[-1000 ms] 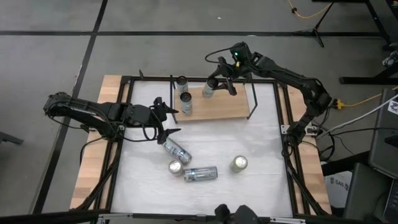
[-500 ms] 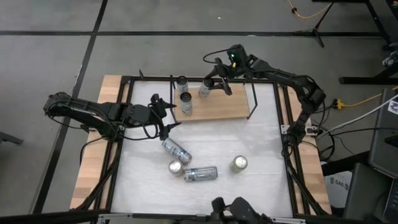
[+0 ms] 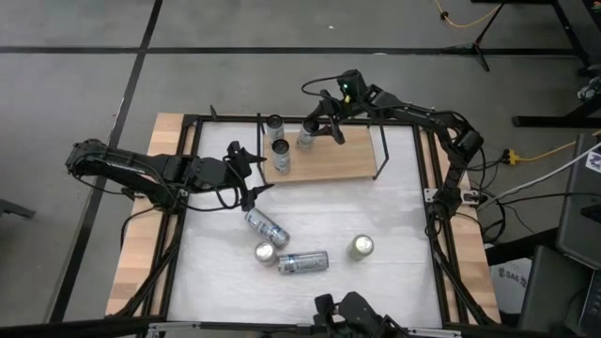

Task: Place canned beverage on shelf
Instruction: Put the white-blue soda can on the shelf

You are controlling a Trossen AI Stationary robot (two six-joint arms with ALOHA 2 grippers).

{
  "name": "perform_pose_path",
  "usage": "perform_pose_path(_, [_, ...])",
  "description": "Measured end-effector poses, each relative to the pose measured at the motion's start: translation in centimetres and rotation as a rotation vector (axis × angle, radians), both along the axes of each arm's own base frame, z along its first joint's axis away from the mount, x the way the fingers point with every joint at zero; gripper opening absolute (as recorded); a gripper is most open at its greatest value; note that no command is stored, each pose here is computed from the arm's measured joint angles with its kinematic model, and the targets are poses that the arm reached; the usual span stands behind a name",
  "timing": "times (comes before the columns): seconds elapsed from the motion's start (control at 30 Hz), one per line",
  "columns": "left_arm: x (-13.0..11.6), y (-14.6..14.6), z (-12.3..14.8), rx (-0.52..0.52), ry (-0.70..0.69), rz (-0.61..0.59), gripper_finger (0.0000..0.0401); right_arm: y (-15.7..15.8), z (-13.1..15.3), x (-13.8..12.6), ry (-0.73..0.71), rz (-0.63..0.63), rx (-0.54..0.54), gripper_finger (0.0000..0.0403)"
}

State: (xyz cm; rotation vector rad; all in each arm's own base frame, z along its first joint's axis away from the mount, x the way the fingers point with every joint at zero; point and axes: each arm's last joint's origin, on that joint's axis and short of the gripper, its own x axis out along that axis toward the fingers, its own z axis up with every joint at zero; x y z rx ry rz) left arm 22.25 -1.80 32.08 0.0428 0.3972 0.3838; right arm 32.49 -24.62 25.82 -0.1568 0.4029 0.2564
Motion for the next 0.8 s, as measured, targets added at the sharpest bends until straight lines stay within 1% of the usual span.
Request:
perform_pose_path(0.17, [0.0,0.0,0.0,0.0,0.0,0.0,0.0354,-0.03,0.02,0.02,0.001,-0.009,0.002,0.0244])
perform_pose_path(0.37, [0.0,0.0,0.0,0.0,0.0,0.0,0.0354,-0.17,0.11,0.16,-0.014,-0.02,-0.021,0.0245])
perform_pose_path(0.67, [0.0,0.0,0.0,0.005,0.002,-0.003,0.0354,-0.25,0.1,0.2,-0.005,-0.047,-0.041,0.0285])
perform_pose_path(0.8, [0.0,0.0,0.0,0.006,0.003,-0.003,0.0354,-0.27,0.12,0.21,-0.006,-0.049,-0.044,0.0293])
